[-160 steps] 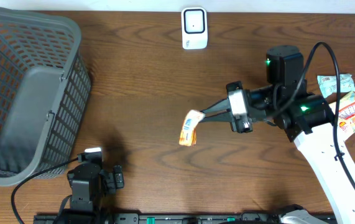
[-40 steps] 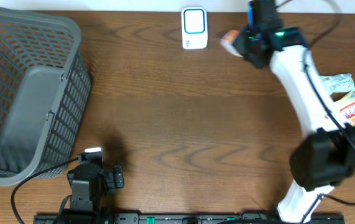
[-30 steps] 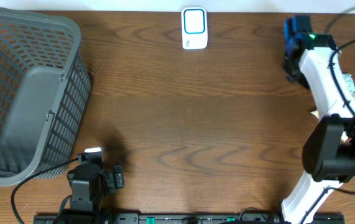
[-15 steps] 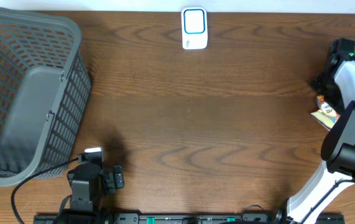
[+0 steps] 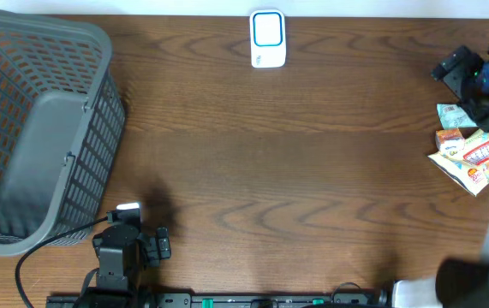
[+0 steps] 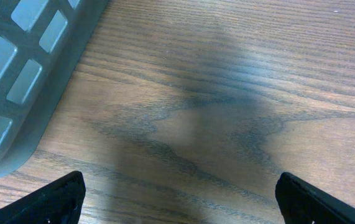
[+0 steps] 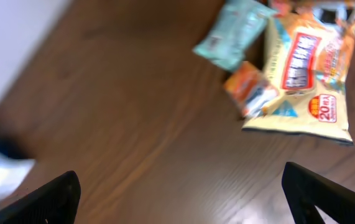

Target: Scan the item barcode

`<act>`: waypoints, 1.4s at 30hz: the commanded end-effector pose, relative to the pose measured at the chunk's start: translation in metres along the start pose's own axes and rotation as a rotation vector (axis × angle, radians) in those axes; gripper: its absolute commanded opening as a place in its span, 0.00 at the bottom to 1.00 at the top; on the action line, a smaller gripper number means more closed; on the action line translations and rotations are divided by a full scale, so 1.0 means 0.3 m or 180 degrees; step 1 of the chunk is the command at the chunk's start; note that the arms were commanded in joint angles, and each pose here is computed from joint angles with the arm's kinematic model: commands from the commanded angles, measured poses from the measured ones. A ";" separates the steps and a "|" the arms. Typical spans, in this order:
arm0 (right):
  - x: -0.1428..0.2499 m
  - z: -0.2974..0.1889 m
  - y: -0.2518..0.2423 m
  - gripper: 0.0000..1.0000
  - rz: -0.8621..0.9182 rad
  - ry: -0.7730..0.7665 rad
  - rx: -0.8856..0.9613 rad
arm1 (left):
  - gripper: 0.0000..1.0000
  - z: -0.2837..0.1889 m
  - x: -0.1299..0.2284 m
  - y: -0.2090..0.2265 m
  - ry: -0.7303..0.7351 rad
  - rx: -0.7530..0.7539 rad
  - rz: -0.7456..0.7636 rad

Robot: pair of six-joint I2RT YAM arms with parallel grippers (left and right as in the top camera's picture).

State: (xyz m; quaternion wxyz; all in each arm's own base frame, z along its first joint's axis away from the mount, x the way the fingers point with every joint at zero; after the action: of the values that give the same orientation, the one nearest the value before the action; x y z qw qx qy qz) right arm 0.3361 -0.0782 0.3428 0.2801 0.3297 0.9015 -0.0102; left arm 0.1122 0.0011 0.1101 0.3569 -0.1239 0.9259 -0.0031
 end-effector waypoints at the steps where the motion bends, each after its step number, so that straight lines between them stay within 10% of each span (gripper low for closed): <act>1: 0.035 -0.183 0.013 0.99 -0.0362 -0.0271 -0.0296 | 0.98 0.004 0.013 0.006 0.0062 -0.0043 -0.0006; 15: 0.360 -0.629 -0.202 0.99 -0.0499 -0.0523 -0.0523 | 0.98 0.004 0.013 0.006 0.0062 -0.0043 -0.0006; 42: 0.616 -0.842 -0.374 0.99 -0.0561 -0.1199 -0.0974 | 0.98 0.004 0.013 0.006 0.0062 -0.0043 -0.0006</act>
State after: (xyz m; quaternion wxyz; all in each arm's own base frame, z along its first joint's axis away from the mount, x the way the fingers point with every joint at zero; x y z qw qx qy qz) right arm 0.0453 -0.0082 0.4411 0.4500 0.2167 0.8654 0.0414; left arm 0.1122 0.0011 0.1101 0.3569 -0.1239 0.9259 -0.0031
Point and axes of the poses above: each gripper's point midway between its finger pads, its own z axis out along the fingers, its own y axis along the line the jaws close on, x = y × z, the point moved 8 cm from there along -z, back along the fingers, and after that the axes turned 9 degrees about -z, right-handed, at the moved point
